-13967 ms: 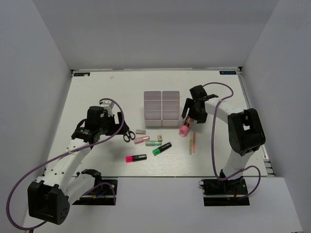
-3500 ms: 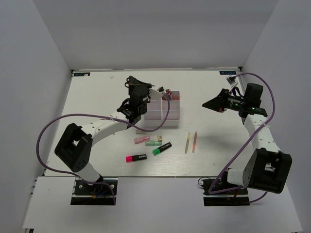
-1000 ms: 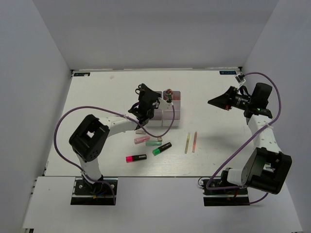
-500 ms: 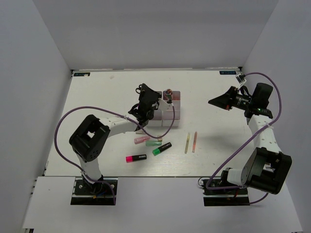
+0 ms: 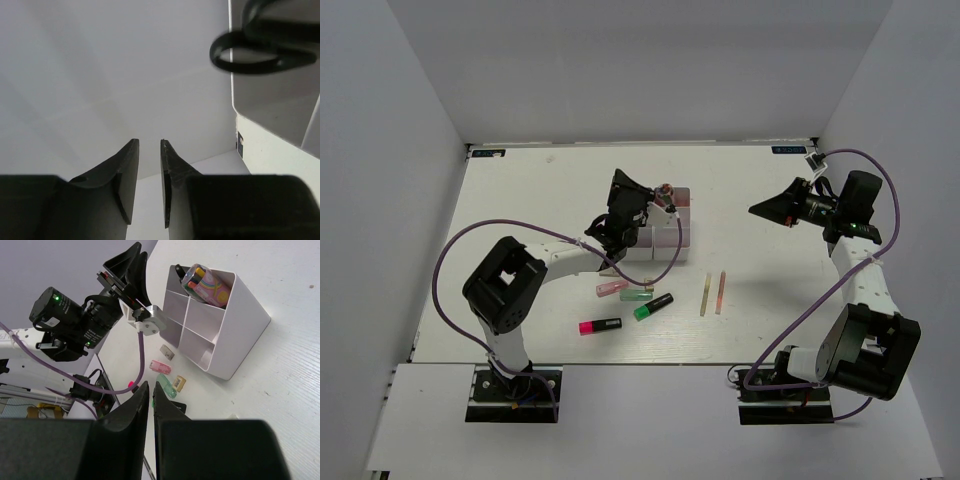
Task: Sort the stationery into containers
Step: Place the scissors in the storage box, then pick up the pen from the center of the board.
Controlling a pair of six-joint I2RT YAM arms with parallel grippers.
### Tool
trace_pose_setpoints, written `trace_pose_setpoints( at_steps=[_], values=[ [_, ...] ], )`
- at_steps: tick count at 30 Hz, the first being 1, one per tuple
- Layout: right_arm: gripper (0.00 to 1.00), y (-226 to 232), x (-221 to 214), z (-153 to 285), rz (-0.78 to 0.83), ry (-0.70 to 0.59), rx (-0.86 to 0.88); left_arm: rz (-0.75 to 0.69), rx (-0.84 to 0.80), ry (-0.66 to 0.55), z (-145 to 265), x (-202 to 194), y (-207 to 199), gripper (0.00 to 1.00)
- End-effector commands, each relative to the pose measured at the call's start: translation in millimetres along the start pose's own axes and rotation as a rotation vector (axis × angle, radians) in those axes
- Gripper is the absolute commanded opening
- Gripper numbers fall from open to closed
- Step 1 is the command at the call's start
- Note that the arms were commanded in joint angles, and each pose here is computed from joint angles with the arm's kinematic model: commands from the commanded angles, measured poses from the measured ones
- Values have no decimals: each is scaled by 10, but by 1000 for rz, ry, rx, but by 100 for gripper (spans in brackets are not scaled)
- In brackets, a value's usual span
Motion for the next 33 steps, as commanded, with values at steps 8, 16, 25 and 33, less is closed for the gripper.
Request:
trace_pose_setpoints(
  at_steps=[8, 16, 25, 33],
  values=[
    [15, 40, 17, 30, 25, 0, 24, 67, 121, 31, 111, -107, 284, 48],
    [54, 49, 41, 51, 26, 5, 38, 299, 245, 221, 457, -322, 590, 72],
    [90, 22, 45, 114, 78, 4, -49, 629, 213, 389, 1044, -444, 615, 91],
    [86, 49, 84, 182, 315, 14, -257, 1278, -382, 285, 1738, -738, 328, 96]
  ],
)
Point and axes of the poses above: each gripper's point midway between its finger pads, its own z axis back along the fingers, its own y axis along the line the jaws close on, x = y × z, the point moved 9 cm from there along z, back along the fingers, and after that the axes turned 13 degrees about -z, right-handed, at the moved point
